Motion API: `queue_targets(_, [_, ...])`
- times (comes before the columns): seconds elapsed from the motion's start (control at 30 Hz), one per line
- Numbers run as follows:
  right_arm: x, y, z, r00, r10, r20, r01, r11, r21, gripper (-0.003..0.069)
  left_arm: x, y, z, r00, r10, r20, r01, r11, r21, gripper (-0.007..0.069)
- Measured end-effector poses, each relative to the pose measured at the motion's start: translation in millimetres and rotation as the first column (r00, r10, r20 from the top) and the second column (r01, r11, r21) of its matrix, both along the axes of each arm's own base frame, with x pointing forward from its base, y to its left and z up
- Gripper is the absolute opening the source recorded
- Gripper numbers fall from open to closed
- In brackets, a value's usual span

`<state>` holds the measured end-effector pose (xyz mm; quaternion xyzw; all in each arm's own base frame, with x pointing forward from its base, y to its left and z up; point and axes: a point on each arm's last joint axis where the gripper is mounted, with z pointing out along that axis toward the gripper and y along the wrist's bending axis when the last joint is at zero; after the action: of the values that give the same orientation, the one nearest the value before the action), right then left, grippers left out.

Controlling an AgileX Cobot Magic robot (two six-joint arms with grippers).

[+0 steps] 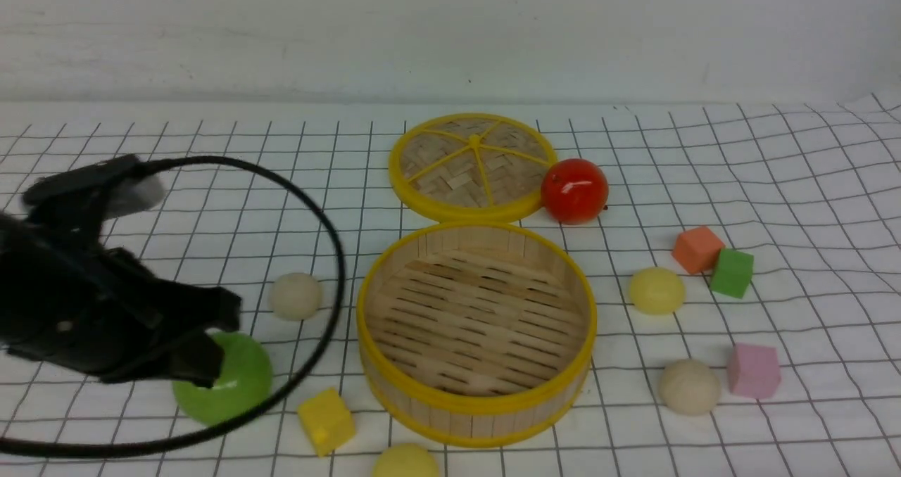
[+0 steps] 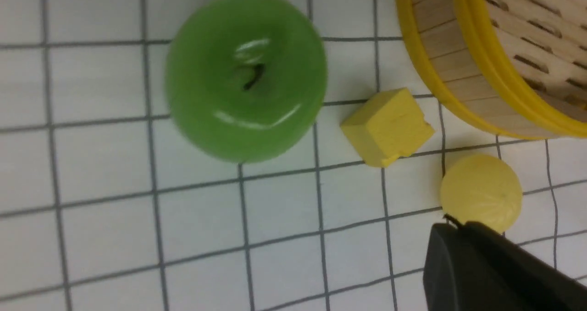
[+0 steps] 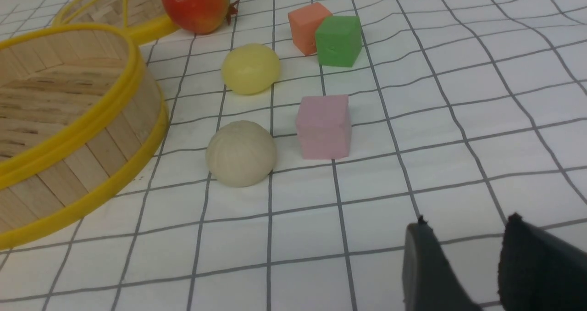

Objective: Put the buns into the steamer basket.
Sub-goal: Use the left arm to grab a steamed stuffed bun

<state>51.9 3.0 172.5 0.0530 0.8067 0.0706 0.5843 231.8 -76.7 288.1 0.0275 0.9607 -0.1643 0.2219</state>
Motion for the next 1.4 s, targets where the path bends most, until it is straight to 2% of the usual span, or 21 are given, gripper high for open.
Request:
queue_targets(0.07, [0, 0, 0, 1.0, 0.0, 0.0, 0.0, 1.0, 0.0, 0.0241, 13, -18, 1, 0.999, -0.053, -0.001, 0.053, 0.997, 0.05, -0.0013])
queue_targets(0.13, [0, 0, 0, 1.0, 0.0, 0.0, 0.0, 1.0, 0.0, 0.0241, 21, -25, 3, 0.998, -0.055, -0.002, 0.055, 0.996, 0.07, -0.0013])
queue_targets(0.23, [0, 0, 0, 1.0, 0.0, 0.0, 0.0, 1.0, 0.0, 0.0241, 55, -33, 1, 1.0, -0.012, -0.012, 0.013, 0.99, 0.138, -0.0013])
queue_targets(0.37, [0, 0, 0, 1.0, 0.0, 0.0, 0.0, 1.0, 0.0, 0.0241, 89, -40, -10, 1.0, -0.007, -0.022, 0.011, 0.982, 0.189, -0.0013])
queue_targets(0.5, [0, 0, 0, 1.0, 0.0, 0.0, 0.0, 1.0, 0.0, 0.0241, 122, -41, -26, 0.998, 0.025, -0.054, -0.014, 0.981, 0.195, -0.0008])
queue_targets(0.6, [0, 0, 0, 1.0, 0.0, 0.0, 0.0, 1.0, 0.0, 0.0241, 144, -34, -39, 0.996, 0.037, -0.082, -0.019, 0.978, 0.207, 0.0039])
queue_targets(0.83, [0, 0, 0, 1.0, 0.0, 0.0, 0.0, 1.0, 0.001, 0.0241, 165, -34, -62, 0.996, -0.005, -0.086, 0.025, 0.972, 0.235, 0.0242])
queue_targets(0.93, [0, 0, 0, 1.0, 0.0, 0.0, 0.0, 1.0, 0.001, 0.0241, 170, -35, -68, 0.998, -0.007, -0.066, 0.023, 0.971, 0.237, 0.028])
queue_targets(1.2, [0, 0, 0, 1.0, 0.0, 0.0, 0.0, 1.0, 0.001, 0.0241, 177, -35, -82, 0.998, -0.003, -0.056, 0.017, 0.966, 0.257, 0.0283])
queue_targets(1.4, [0, 0, 0, 1.0, 0.0, 0.0, 0.0, 1.0, 0.001, 0.0241, 182, -35, -96, 0.997, -0.009, -0.071, 0.029, 0.959, 0.283, 0.0255])
